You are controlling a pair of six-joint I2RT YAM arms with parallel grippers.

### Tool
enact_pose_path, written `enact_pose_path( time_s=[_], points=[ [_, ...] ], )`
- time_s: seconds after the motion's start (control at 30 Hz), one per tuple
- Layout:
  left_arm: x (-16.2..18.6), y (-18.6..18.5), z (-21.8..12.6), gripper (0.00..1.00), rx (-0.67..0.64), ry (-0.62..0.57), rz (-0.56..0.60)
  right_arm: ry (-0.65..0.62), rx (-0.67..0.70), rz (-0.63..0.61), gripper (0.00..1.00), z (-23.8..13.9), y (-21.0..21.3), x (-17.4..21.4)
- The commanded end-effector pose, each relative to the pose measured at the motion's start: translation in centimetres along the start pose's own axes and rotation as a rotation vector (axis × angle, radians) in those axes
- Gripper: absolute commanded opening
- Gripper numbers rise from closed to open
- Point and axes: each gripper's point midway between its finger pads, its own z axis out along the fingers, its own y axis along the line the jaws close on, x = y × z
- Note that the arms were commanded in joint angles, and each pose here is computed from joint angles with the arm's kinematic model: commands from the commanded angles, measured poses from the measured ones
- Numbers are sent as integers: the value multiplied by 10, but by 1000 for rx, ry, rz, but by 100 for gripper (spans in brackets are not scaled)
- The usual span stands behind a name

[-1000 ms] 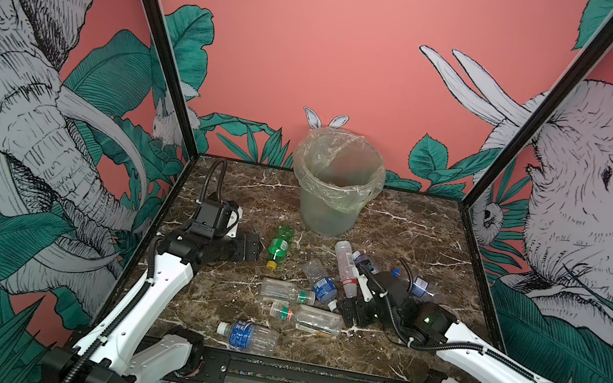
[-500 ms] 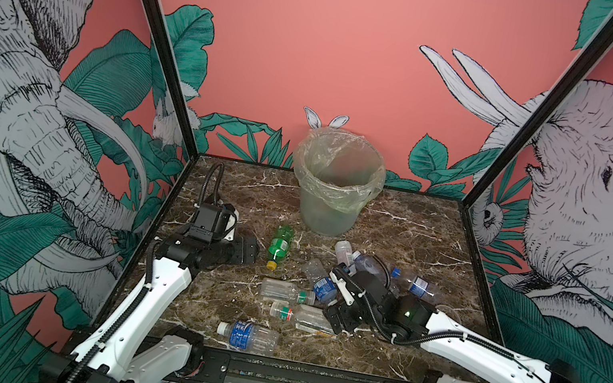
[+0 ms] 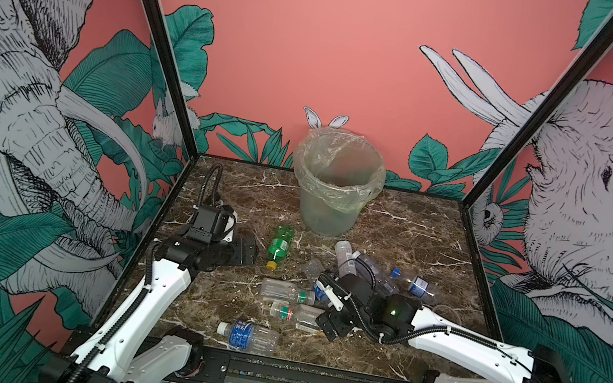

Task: Throw the plastic bottles in the bin
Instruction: 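Lower the right gripper onto the clear bottle with green label and close it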

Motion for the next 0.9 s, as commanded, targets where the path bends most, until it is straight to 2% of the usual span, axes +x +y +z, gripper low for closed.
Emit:
enact_pose_path(
  time_s=[0.0,0.67,0.87],
  points=[
    [10,7,2,99,-19,23,-20,13,2,0,99,8,3,3],
    [13,10,8,99,-26,30,-43,119,13,-97,96,47,26,26],
    [13,11,9,99,-27,31,-44,139,31,-119,81,53,25,30]
  ],
)
